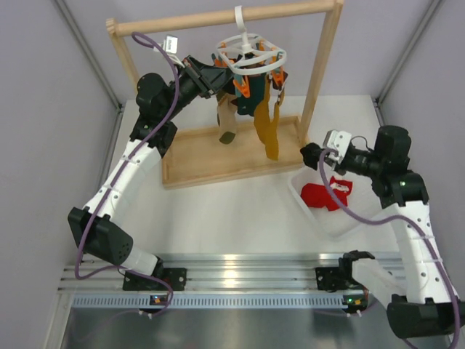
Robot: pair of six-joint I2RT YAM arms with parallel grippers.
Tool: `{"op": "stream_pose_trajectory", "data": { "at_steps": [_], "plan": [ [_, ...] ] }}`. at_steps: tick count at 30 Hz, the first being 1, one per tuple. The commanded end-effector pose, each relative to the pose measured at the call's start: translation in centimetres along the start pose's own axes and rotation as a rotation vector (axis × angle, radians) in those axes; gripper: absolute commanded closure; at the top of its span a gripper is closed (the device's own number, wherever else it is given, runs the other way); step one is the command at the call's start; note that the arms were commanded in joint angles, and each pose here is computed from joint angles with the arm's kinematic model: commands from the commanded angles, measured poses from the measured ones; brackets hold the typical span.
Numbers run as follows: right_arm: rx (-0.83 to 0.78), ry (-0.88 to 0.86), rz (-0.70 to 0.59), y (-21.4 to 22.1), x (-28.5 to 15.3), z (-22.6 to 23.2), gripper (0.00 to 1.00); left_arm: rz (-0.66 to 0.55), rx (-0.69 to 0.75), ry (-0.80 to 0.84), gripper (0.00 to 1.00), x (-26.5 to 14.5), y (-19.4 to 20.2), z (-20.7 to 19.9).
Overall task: Clip the socks to the hanger
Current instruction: Pick up the sock from the bin, then clamp the sock onto the hanger.
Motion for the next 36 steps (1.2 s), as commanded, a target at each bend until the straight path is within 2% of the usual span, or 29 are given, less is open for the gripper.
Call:
{"op": "stream_pose_trajectory", "data": {
  "at_steps": [1, 2, 4, 7, 11, 16, 19, 23, 33, 36],
  "plan": [
    [-0.206, 0.116, -0.273, -6.9, 0.6, -1.6, 1.00, -0.002, -0.014, -0.010, 1.00, 0.4, -0.1, 0.2],
    [-0.246, 0.165, -0.273, -7.3, 0.8, -1.9, 1.00, -0.002, -0.012, -0.010, 1.00, 0.4, -0.1, 0.2],
    [-0.400, 0.251, -0.380, -9.8, 1.2, -1.6, 1.00, 0.000, -0.011, -0.013, 1.00, 0.4, -0.1, 0.3],
    [-0.527, 0.328, -0.484, -12.3, 1.5, -1.3, 1.00, 0.002, -0.005, -0.020, 1.00, 0.4, 0.0, 0.5],
    [-0.635, 0.416, -0.555, -14.3, 1.9, -0.9, 1.00, 0.008, 0.001, -0.032, 1.00, 0.4, 0.1, 0.9],
    [-0.721, 0.409, -0.638, -17.2, 2.6, 0.3, 1.00, 0.015, 0.010, -0.035, 1.00, 0.4, 0.3, 1.0],
    [-0.690, 0.420, -0.652, -18.6, 3.5, 0.0, 1.00, 0.014, 0.009, -0.037, 1.00, 0.5, 0.3, 1.1],
    [-0.499, 0.418, -0.676, -20.1, 4.0, -0.5, 1.00, 0.014, 0.012, -0.039, 1.00, 0.5, 0.3, 1.1],
    [-0.296, 0.151, -0.825, -23.6, 3.9, 5.3, 1.00, 0.014, 0.012, -0.042, 1.00, 0.4, 0.3, 1.2],
    [-0.289, 0.189, -0.796, -23.6, 5.6, 5.4, 1.00, 0.017, 0.009, -0.035, 1.00, 0.5, 0.4, 1.1]
  ]
}}
Point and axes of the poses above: each gripper's point midway between its finger pads, its own x axis out along the fingers, its own z axis along the line the jaws close on, y = z × x, the point moved 4 cm from there along -x, back along the fingers, and after that the axes turned 5 degrees about -x, right-handed, at the moved point
